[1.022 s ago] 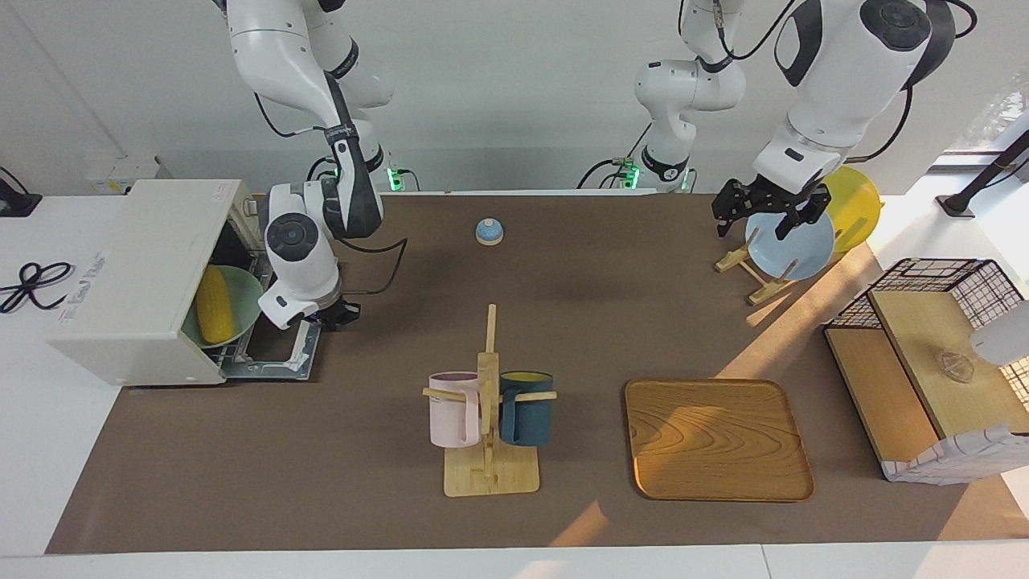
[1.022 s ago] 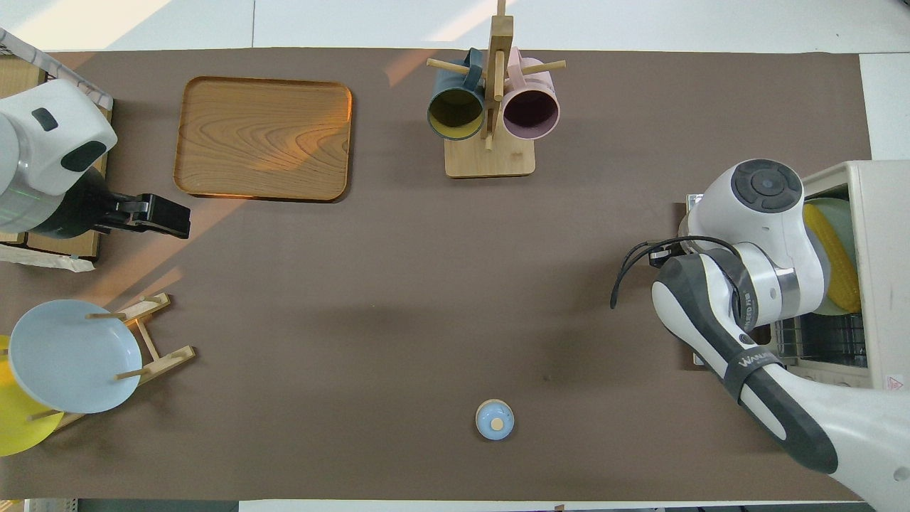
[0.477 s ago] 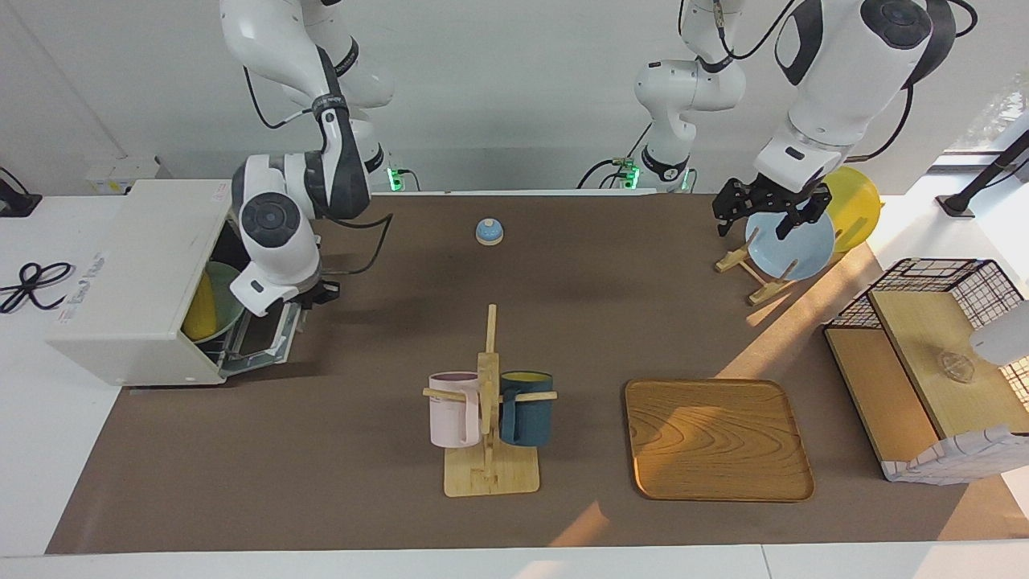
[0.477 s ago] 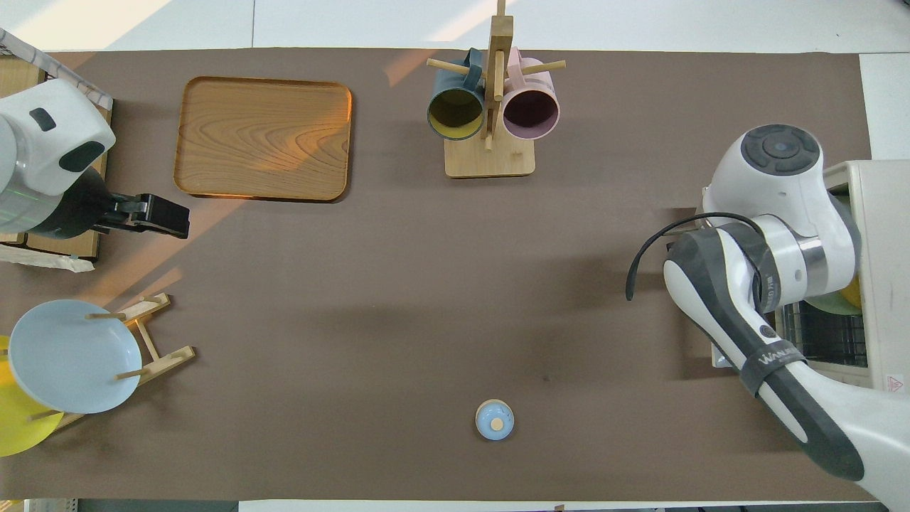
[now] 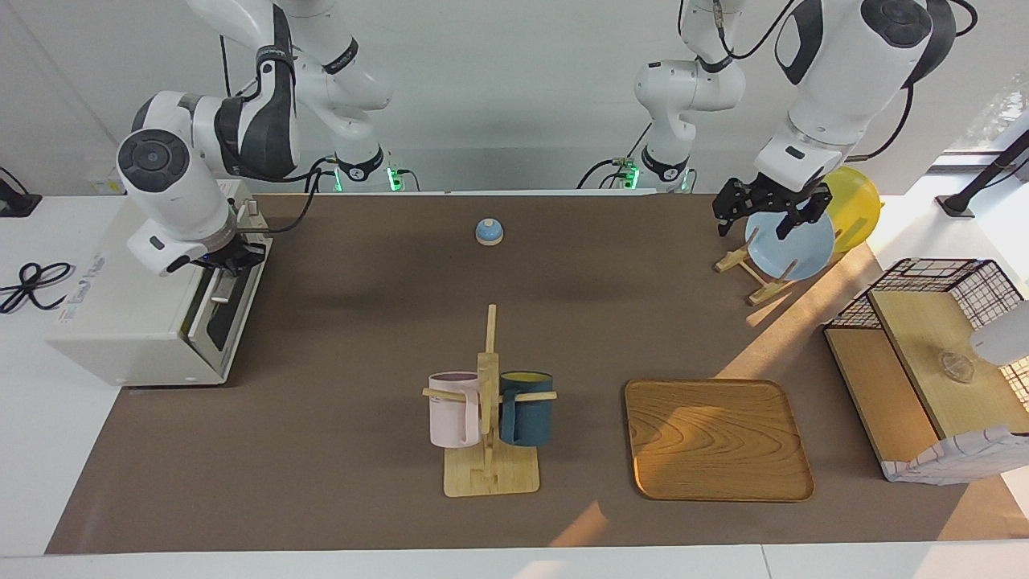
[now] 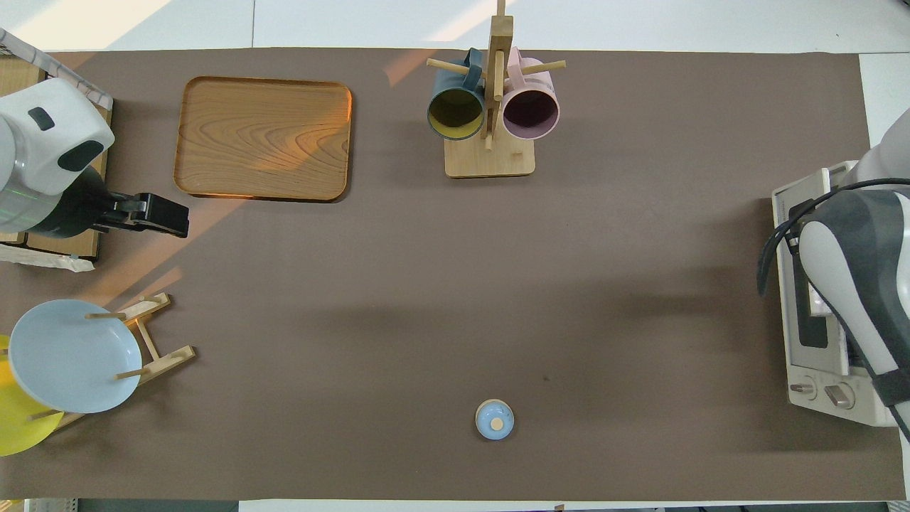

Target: Put corn in oven

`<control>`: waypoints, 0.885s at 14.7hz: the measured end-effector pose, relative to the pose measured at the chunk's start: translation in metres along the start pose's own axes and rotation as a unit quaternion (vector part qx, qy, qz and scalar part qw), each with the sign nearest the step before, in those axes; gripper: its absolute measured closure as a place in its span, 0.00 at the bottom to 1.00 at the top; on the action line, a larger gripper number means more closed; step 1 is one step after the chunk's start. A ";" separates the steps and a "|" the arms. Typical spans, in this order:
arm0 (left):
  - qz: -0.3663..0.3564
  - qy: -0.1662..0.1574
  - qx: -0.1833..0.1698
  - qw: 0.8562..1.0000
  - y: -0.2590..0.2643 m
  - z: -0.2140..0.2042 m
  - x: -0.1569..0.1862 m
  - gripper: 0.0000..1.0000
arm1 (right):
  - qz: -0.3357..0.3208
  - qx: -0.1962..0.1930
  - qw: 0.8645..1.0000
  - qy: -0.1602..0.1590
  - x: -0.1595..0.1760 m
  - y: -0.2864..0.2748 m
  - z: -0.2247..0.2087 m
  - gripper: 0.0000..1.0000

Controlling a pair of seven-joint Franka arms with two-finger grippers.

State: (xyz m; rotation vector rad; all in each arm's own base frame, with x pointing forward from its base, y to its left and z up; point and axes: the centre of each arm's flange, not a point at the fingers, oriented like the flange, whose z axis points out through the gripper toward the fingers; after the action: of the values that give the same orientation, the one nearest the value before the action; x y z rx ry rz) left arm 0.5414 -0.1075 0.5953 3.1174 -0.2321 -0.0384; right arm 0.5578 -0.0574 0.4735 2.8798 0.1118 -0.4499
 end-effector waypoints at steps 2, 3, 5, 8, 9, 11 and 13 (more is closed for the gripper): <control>0.000 0.001 0.000 1.000 0.000 0.000 0.000 0.00 | -0.004 -0.003 1.000 -0.010 -0.009 -0.007 -0.029 0.80; 0.000 0.001 0.000 1.000 0.000 0.000 0.000 0.00 | -0.003 -0.001 1.000 -0.010 -0.015 -0.008 -0.045 0.70; 0.000 0.004 0.000 1.000 0.000 -0.001 0.001 0.00 | 0.000 0.038 0.999 0.007 -0.028 -0.011 -0.071 0.50; 0.000 0.005 0.000 1.000 0.000 -0.001 0.001 0.00 | -0.002 0.072 0.997 0.041 -0.045 -0.018 -0.101 0.18; 0.000 0.005 0.000 1.000 0.000 -0.001 0.001 0.00 | -0.006 0.075 0.996 0.047 -0.047 -0.023 -0.108 0.08; 0.000 0.005 0.000 1.000 0.000 -0.001 0.001 0.00 | -0.012 0.074 0.996 0.054 -0.048 -0.030 -0.115 0.00; 0.000 0.005 0.000 1.000 0.000 -0.001 0.001 0.00 | -0.012 0.075 0.996 0.055 -0.048 -0.030 -0.116 0.00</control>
State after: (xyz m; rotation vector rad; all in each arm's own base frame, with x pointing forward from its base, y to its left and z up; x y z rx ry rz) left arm 0.5424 -0.1077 0.5961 3.1164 -0.2319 -0.0235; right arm 0.5430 -0.0038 0.5893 3.0551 0.1372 -0.3151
